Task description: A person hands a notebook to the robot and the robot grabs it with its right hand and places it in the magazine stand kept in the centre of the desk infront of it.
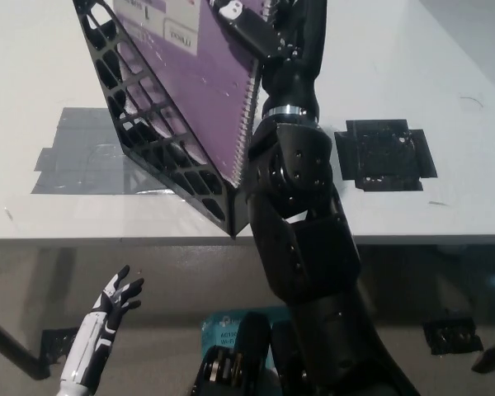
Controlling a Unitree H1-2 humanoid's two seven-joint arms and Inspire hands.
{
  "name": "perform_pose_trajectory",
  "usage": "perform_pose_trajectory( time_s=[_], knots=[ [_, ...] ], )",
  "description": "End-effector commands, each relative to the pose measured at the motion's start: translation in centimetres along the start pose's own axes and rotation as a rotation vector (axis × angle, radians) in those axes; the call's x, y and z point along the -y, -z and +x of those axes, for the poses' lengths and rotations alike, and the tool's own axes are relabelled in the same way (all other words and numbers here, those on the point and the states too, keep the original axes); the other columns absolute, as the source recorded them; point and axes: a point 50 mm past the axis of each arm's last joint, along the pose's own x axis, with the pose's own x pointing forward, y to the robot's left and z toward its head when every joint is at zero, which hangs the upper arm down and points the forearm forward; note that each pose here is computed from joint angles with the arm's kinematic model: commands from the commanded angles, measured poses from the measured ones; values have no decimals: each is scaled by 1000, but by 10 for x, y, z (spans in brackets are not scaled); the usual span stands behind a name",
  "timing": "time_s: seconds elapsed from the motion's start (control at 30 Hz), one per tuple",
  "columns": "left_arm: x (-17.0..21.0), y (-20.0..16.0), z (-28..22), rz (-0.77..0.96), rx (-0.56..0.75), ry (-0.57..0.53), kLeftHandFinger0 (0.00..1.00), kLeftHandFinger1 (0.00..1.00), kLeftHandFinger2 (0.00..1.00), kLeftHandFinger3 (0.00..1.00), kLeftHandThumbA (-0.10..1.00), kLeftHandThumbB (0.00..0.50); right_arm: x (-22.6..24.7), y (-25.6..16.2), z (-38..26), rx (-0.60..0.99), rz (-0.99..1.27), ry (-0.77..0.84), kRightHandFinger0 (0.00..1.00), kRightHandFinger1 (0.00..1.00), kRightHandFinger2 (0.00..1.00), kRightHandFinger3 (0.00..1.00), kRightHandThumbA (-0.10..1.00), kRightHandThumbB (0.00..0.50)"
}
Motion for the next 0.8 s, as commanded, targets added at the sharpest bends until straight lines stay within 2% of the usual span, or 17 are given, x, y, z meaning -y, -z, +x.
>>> perform_pose_trajectory(
  time_s=[0.0, 0.03, 0.07, 0.1, 0.13, 0.17, 0.3, 0.57, 0.77],
  knots=[
    [-5, -10, 8, 21, 70, 13, 884, 904, 880, 996, 1000, 500, -34, -24, 4, 223, 17, -155, 228, 262, 298, 341, 940, 67],
    [-5, -10, 10, 22, 73, 13, 886, 903, 877, 992, 1000, 500, -29, -18, 6, 229, -6, -246, 551, 607, 728, 728, 1000, 129],
    [-5, -11, 11, 22, 74, 12, 886, 903, 877, 992, 1000, 500, -28, -16, 7, 234, -12, -288, 551, 607, 728, 728, 1000, 129],
    [-5, -11, 11, 27, 76, 13, 885, 902, 876, 990, 1000, 500, -27, -13, 7, 231, -24, -352, 814, 863, 1000, 1000, 1000, 175],
    [-5, -12, 12, 30, 78, 15, 876, 900, 875, 987, 1000, 500, -27, -12, 8, 220, -25, -381, 1000, 1000, 1000, 1000, 1000, 224],
    [-5, -13, 13, 34, 83, 18, 861, 893, 870, 978, 1000, 500, -27, -8, 9, 185, -38, -452, 1000, 1000, 1000, 1000, 1000, 305],
    [-7, -15, 15, 49, 91, 23, 857, 888, 861, 970, 1000, 500, -24, -3, 9, 173, -63, -502, 1000, 1000, 1000, 1000, 1000, 386],
    [-7, -16, 18, 56, 98, 28, 823, 869, 837, 949, 1000, 500, -19, -2, 11, 159, -28, -494, 1000, 1000, 1000, 1000, 1000, 405],
    [-8, -17, 19, 62, 94, 34, 862, 866, 825, 947, 1000, 500, -19, -9, 12, 186, -34, -485, 1000, 1000, 1000, 1000, 1000, 411]
  ],
)
